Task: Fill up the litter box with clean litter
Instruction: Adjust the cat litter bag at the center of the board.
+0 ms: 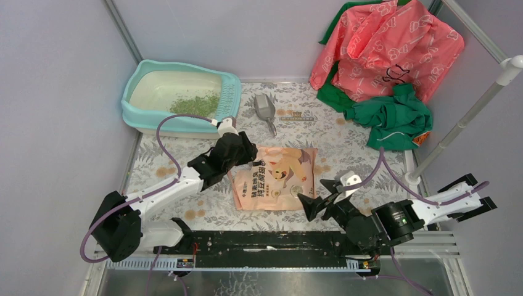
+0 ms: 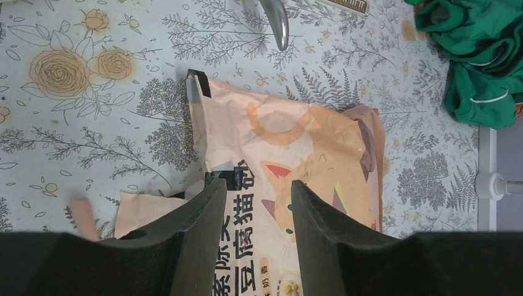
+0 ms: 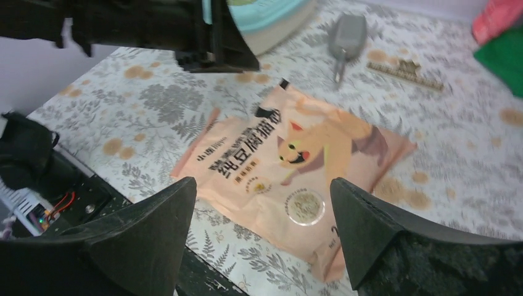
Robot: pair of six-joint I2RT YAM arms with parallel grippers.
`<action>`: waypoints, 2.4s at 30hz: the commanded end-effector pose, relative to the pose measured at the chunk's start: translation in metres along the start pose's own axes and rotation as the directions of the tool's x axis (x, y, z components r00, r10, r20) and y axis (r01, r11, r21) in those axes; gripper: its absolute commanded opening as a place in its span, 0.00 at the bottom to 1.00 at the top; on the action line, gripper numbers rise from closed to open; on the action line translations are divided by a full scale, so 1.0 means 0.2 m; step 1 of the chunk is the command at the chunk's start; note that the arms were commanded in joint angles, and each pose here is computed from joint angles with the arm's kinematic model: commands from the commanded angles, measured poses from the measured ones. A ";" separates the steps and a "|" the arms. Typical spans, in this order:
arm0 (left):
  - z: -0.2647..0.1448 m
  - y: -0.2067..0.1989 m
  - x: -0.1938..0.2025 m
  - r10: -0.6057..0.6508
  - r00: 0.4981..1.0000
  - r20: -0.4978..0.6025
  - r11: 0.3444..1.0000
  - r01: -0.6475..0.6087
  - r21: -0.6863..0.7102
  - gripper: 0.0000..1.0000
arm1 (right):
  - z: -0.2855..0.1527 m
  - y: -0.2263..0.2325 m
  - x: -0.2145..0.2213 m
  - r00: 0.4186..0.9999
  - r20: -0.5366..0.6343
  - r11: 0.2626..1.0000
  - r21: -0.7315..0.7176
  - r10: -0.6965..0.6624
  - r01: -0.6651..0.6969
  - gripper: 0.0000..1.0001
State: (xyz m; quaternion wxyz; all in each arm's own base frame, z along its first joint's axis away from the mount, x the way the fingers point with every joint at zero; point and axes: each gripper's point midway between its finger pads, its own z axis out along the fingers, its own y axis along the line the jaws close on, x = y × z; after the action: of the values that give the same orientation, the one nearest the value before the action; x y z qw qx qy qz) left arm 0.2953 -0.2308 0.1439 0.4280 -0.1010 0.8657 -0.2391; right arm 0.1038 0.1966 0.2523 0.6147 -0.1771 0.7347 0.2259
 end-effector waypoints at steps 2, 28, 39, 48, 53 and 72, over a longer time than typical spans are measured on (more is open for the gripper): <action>-0.02 0.02 -0.01 -0.004 1.000 0.006 1.000 0.004 -0.008 0.51 | 0.01 0.33 -0.22 0.986 0.067 0.969 -0.187 -0.150 0.160 0.92; 0.17 0.36 0.07 -0.003 0.998 -0.062 0.988 -0.007 -0.156 0.55 | 0.76 -0.04 0.11 0.902 -0.412 0.992 0.053 0.128 -0.116 0.93; 0.30 0.46 0.05 -0.045 0.991 -0.129 0.995 0.033 -0.099 0.64 | 0.74 -0.07 0.21 0.882 -0.436 0.983 0.060 0.181 -0.172 0.94; 0.41 0.52 0.08 -0.094 0.987 -0.132 0.990 0.078 -0.121 0.69 | 0.69 -0.11 0.31 0.865 -0.465 0.982 0.064 0.189 -0.180 0.94; 0.49 0.42 0.07 -0.111 0.985 -0.134 0.994 0.109 -0.018 0.69 | 0.68 -0.11 0.30 0.868 -0.456 0.980 0.061 0.197 -0.190 0.94; 0.49 0.34 0.14 -0.272 0.955 -0.122 0.931 0.293 0.218 0.62 | 0.66 -0.13 0.35 0.864 -0.468 0.982 0.051 0.186 -0.184 0.94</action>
State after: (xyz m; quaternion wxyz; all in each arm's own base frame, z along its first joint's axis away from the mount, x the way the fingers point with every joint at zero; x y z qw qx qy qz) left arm 0.3609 -0.2186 0.0354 0.3554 -0.1464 0.8404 -0.3821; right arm 0.2103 0.2484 0.1480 0.3755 -0.1580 0.8877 0.2147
